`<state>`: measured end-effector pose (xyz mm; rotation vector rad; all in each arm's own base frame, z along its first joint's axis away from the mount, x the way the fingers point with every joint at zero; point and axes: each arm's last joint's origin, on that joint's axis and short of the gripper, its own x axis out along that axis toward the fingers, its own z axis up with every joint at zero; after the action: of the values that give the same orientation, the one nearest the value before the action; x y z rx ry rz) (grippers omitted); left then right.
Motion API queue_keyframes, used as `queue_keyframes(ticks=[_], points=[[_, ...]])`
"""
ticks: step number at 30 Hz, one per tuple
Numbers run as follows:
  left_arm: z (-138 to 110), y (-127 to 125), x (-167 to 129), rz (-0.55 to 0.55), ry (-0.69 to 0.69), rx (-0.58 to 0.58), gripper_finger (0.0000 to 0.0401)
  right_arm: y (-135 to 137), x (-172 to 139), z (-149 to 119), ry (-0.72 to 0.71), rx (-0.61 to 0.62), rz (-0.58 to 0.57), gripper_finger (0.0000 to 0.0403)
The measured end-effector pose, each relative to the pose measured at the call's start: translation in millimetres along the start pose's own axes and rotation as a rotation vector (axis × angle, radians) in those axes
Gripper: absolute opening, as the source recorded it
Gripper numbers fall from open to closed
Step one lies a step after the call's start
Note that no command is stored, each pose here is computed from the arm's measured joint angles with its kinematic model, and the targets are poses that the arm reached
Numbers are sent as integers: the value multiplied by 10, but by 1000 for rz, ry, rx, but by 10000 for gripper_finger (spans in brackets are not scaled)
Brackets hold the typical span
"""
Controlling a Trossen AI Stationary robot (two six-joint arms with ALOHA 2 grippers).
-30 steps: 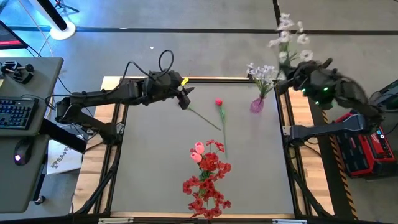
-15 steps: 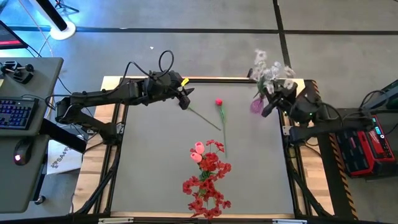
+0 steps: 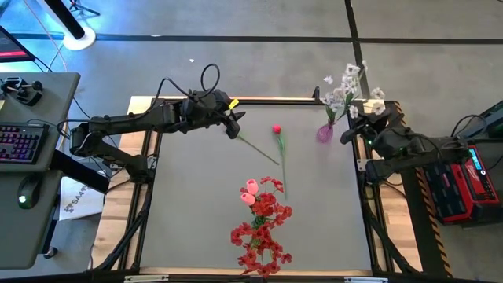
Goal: Sort flowers into vase by color
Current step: Put the white flowers into the purple vase
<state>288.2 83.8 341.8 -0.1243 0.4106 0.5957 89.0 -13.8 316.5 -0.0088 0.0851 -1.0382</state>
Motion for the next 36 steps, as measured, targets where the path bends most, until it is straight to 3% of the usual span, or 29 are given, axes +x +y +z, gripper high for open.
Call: queue_keyframes(ticks=[9, 17, 27, 36], points=[[-1, 1, -2, 0, 1, 0, 177, 14, 11, -61, 12, 1, -28, 0], [-2, 1, -3, 0, 3, 10, 177, 166, 113, -328, -45, 41, -60, 0], [-45, -31, -14, -12, 40, 28, 177, 121, 91, -88, -129, 13, -75, 0], [-47, -31, -14, -11, 42, 38, 177, 150, 148, -299, -48, -4, -94, 0]])
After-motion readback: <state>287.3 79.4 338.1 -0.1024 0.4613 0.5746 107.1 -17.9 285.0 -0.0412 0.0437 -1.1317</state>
